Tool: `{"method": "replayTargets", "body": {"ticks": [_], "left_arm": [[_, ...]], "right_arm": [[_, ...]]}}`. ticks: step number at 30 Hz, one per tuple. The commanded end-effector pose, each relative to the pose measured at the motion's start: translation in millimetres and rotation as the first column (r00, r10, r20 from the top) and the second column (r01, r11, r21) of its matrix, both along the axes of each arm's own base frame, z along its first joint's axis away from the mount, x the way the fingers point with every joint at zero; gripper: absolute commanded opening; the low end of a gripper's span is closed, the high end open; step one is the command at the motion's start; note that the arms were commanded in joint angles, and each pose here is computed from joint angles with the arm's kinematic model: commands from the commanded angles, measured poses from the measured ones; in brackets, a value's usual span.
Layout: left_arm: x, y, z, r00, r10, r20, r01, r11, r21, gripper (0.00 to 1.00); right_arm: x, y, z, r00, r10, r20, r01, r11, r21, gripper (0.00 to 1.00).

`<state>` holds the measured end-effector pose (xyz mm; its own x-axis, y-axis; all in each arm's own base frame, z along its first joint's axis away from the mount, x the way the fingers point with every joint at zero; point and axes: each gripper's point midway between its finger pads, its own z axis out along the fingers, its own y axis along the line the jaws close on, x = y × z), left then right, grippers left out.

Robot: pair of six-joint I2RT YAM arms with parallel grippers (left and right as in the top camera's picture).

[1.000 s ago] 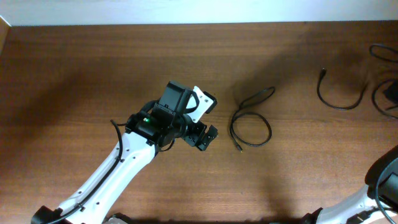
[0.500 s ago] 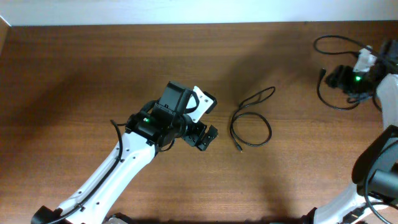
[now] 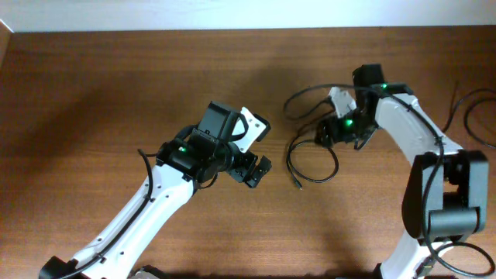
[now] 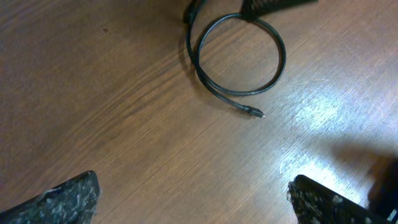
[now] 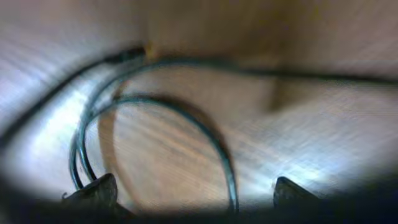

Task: Untangle cables
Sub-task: 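Return the right gripper to the remaining cable near the left gripper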

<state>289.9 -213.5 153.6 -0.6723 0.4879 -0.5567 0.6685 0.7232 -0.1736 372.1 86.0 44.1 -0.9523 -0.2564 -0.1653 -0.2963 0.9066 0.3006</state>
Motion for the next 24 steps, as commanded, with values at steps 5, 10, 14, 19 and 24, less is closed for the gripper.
{"method": "replayTargets", "body": {"ticks": [5, 10, 14, 19, 24], "left_arm": [[1, 1, -1, 1.0, 0.011, -0.003, -0.011, 1.0, 0.003, 0.99], [1, 1, -1, 1.0, 0.01, -0.002, -0.01, 1.0, 0.002, 0.99], [0, 1, -1, 1.0, 0.01, -0.003, -0.01, 1.0, 0.003, 0.99], [1, 1, -1, 1.0, 0.011, -0.003, -0.011, 1.0, 0.003, 0.99], [1, 1, -1, 1.0, 0.011, -0.003, -0.011, 1.0, 0.003, 0.99]], "right_arm": [[-34, 29, -22, 0.993, 0.09, -0.071, -0.089, 0.996, 0.017, 0.78], [-49, 28, -49, 0.992, 0.096, -0.077, -0.095, 0.995, 0.014, 0.64], [-31, 40, -35, 0.995, 0.101, -0.018, -0.1, 0.992, 0.073, 0.75], [-44, 76, -13, 0.988, 0.141, -0.061, -0.121, 0.958, 0.262, 0.75], [-58, 103, -23, 0.98, 0.184, -0.075, -0.171, 0.972, 0.159, 0.75]]}}
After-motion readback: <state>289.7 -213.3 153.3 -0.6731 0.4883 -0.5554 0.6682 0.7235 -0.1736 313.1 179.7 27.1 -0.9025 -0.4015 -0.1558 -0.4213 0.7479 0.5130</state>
